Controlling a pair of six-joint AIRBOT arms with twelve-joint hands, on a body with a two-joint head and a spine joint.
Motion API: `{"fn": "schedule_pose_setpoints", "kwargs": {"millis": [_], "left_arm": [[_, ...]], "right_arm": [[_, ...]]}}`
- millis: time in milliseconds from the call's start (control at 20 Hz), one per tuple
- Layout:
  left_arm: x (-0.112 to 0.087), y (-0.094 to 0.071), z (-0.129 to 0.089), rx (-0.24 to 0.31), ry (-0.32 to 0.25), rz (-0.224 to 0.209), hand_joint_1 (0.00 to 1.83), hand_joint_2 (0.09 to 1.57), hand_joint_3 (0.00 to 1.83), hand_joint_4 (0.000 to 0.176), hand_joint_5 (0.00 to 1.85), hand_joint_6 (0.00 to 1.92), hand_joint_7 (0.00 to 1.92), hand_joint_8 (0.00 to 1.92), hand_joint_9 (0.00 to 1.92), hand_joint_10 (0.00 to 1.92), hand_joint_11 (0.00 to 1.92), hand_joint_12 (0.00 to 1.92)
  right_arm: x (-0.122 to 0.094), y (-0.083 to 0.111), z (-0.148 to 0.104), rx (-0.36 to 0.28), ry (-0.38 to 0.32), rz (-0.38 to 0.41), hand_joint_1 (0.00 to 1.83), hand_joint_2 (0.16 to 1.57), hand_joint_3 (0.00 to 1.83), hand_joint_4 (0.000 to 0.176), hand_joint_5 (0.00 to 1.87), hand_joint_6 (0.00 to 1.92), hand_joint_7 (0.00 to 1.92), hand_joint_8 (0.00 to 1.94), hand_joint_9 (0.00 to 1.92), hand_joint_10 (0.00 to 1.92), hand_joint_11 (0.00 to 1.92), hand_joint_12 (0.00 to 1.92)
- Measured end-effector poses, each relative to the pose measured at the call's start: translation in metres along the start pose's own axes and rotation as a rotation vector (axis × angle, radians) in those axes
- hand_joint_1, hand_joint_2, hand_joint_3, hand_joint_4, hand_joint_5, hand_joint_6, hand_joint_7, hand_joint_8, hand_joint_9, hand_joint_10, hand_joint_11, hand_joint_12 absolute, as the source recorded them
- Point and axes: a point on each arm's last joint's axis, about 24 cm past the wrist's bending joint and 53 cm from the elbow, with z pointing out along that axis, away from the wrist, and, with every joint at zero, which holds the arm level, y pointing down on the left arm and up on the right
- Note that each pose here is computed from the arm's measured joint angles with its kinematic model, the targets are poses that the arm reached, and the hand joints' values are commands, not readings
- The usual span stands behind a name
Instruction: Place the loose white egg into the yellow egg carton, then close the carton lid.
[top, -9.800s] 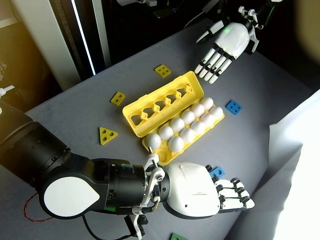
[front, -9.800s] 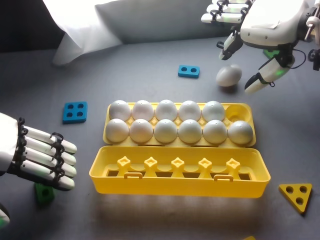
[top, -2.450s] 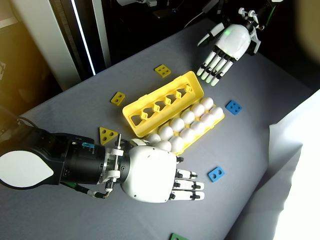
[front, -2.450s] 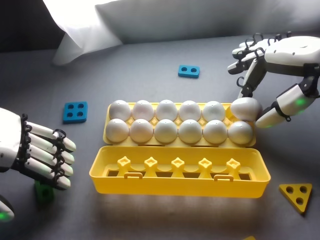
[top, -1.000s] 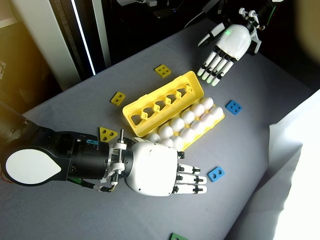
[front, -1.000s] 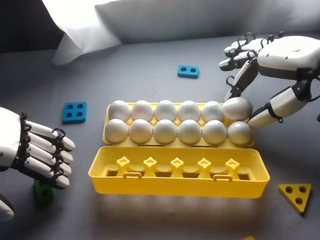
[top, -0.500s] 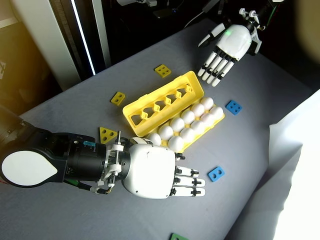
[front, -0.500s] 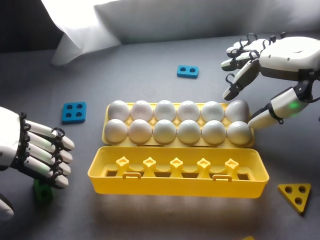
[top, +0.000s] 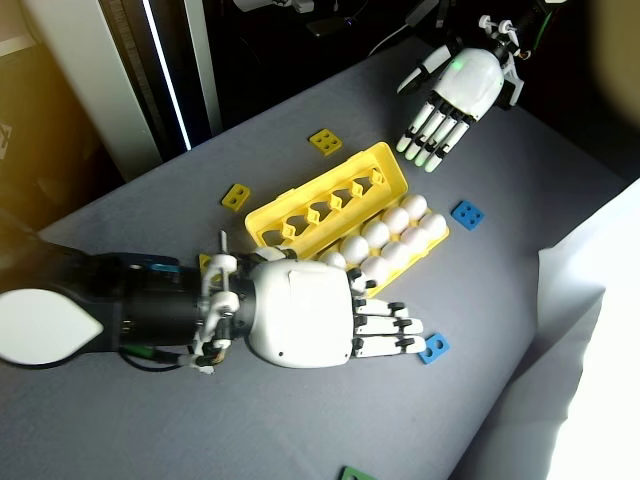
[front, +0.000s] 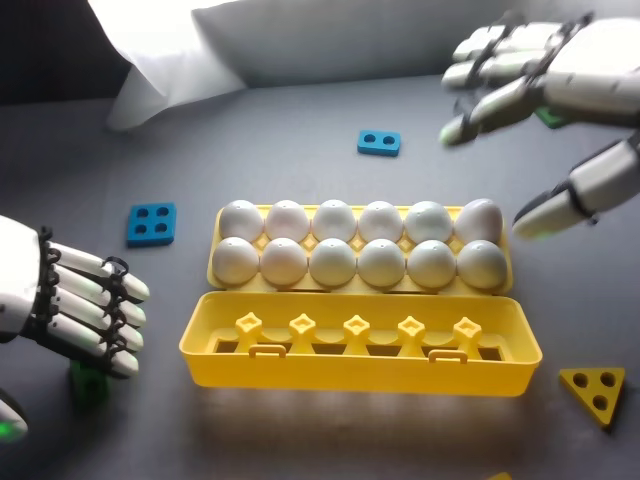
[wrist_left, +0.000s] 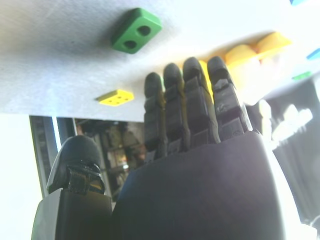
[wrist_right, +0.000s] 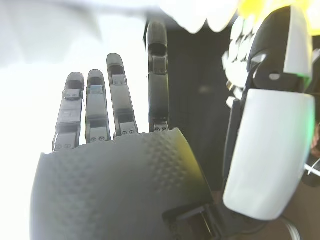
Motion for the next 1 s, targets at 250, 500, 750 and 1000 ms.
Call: {"fn": "schedule_pose_setpoints", "kwargs": {"millis": [250,500,750,1000], "left_arm": [[0.002,-0.006,0.007,0.014,-0.001,-0.029,0.0,1.3,0.0,0.0,0.38,0.0,0.34,0.01,0.25,0.0,0.0,0.34],[0.011,-0.017,0.019,0.037,0.019,-0.041,0.0,1.3,0.0,0.0,0.32,0.0,0.29,0.0,0.21,0.0,0.0,0.28],[0.013,-0.024,0.03,0.046,0.017,-0.055,0.0,1.3,0.0,0.0,0.29,0.0,0.26,0.0,0.2,0.0,0.0,0.23],[0.016,-0.03,0.04,0.048,0.019,-0.074,0.0,1.3,0.0,0.0,0.28,0.0,0.26,0.0,0.22,0.0,0.0,0.31]], "right_arm": [[0.037,0.035,-0.016,-0.039,0.137,-0.107,0.46,0.81,0.01,0.139,0.17,0.0,0.01,0.0,0.0,0.0,0.0,0.0],[0.032,0.036,-0.048,0.056,0.13,-0.002,0.47,0.81,0.0,0.051,0.12,0.0,0.02,0.01,0.0,0.0,0.0,0.0],[0.015,0.056,-0.064,0.082,0.075,0.045,0.45,0.8,0.0,0.033,0.15,0.01,0.04,0.01,0.0,0.0,0.0,0.0],[0.004,0.031,-0.071,0.19,0.037,0.088,0.4,0.8,0.0,0.031,0.08,0.0,0.02,0.0,0.0,0.0,0.0,0.0]]}}
